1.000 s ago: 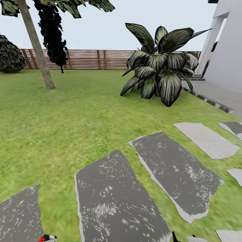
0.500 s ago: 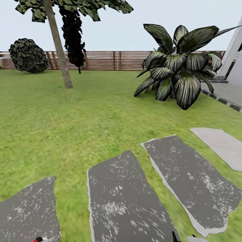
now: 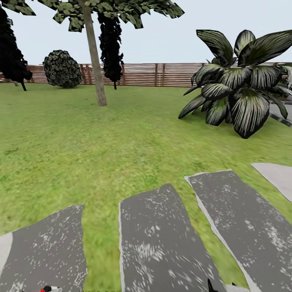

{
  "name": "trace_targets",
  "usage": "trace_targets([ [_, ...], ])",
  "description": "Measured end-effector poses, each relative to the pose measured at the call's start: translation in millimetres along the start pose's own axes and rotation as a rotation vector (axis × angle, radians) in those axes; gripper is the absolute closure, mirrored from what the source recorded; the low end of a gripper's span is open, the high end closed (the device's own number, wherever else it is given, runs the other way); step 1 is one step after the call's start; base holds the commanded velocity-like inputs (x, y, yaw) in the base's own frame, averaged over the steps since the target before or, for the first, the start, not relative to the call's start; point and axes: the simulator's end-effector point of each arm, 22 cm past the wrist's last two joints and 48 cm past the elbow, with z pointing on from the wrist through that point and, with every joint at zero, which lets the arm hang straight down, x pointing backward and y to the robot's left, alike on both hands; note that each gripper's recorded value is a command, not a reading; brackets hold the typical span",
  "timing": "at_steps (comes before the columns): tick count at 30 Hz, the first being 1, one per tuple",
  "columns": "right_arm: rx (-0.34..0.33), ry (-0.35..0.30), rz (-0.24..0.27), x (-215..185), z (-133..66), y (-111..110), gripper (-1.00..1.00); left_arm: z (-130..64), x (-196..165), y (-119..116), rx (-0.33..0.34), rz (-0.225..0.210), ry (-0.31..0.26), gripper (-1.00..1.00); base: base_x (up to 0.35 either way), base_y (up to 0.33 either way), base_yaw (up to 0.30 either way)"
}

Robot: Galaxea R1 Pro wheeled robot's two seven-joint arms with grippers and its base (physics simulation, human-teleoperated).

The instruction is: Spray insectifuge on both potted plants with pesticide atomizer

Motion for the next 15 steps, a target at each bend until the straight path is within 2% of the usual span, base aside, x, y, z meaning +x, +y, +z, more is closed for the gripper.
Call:
trace_targets([
  [7, 0.083, -0.005, 0.012, -2, -1.3, -12, -1.00, 0.2, -3, 0, 0.001, -0.002, -0.007, 1.00, 0.000, 0.000, 0.221],
  [15, 0.092, -0.011, 0.012, -5, -1.5, -11, -1.00, 0.3, -6, -2, 0.003, -0.004, -0.015, 1.00, 0.000, 0.000, 0.230],
])
